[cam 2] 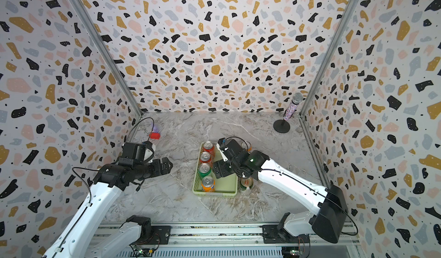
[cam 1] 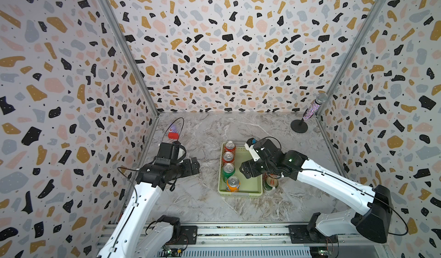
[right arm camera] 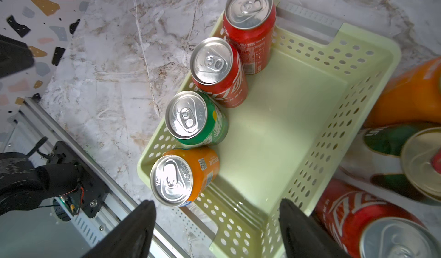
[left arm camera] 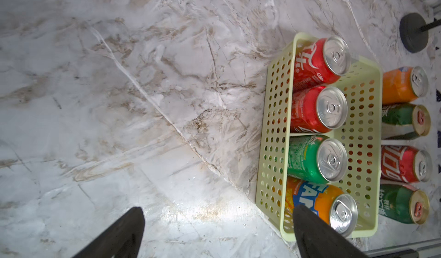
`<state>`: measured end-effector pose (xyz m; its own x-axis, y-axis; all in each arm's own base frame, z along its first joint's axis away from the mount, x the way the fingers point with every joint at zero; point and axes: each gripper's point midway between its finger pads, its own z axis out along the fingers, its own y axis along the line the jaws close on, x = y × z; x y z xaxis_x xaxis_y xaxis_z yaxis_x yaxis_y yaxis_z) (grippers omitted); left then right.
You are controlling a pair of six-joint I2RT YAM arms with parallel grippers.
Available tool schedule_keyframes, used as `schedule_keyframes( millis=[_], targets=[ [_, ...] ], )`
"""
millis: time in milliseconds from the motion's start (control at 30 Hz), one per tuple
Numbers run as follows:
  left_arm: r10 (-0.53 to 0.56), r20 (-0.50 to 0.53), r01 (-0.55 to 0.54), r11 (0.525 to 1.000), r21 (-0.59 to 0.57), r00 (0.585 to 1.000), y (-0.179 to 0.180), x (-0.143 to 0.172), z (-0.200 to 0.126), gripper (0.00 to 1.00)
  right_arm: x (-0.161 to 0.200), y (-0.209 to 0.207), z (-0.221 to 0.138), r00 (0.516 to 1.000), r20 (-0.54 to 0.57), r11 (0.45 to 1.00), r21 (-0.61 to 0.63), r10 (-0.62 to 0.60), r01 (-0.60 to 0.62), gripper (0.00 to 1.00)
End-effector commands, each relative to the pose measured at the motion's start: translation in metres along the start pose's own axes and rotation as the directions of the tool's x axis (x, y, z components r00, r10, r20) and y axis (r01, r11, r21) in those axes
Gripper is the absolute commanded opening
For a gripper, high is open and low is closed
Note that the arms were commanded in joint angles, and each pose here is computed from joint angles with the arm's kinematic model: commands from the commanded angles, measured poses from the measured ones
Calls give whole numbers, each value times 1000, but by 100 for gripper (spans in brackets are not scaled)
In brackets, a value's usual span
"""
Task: Take out the drinks from the basket
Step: Pick up the drink from the basket.
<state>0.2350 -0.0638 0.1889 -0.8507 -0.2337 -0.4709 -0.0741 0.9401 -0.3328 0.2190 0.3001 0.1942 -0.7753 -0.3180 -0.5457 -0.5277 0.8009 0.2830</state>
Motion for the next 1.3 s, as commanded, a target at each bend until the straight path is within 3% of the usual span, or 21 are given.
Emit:
schedule_keyframes(
  millis=[0,300,467,800,1267],
  targets=[
    [5,-38,-2,996,84,999,-8,3,11,100,-8,6,2,1000,21,999,50,8,-9,86],
    [4,-35,0,993,114,999,-13,3,14,100,1,31,26,999,-30,997,68,-34,36,88],
    [-5,-1,5,998,69,1000,-4,-2,11,100,8,44,35,997,-58,996,70,-56,60,88],
    [-72,10,71,995,71,997,9,-11,10,100,21,42,54,990,-122,988,133,-64,80,89],
    [-68,12,67,993,98,998,5,-11,10,100,40,36,78,984,-176,986,158,-32,60,86]
  ],
)
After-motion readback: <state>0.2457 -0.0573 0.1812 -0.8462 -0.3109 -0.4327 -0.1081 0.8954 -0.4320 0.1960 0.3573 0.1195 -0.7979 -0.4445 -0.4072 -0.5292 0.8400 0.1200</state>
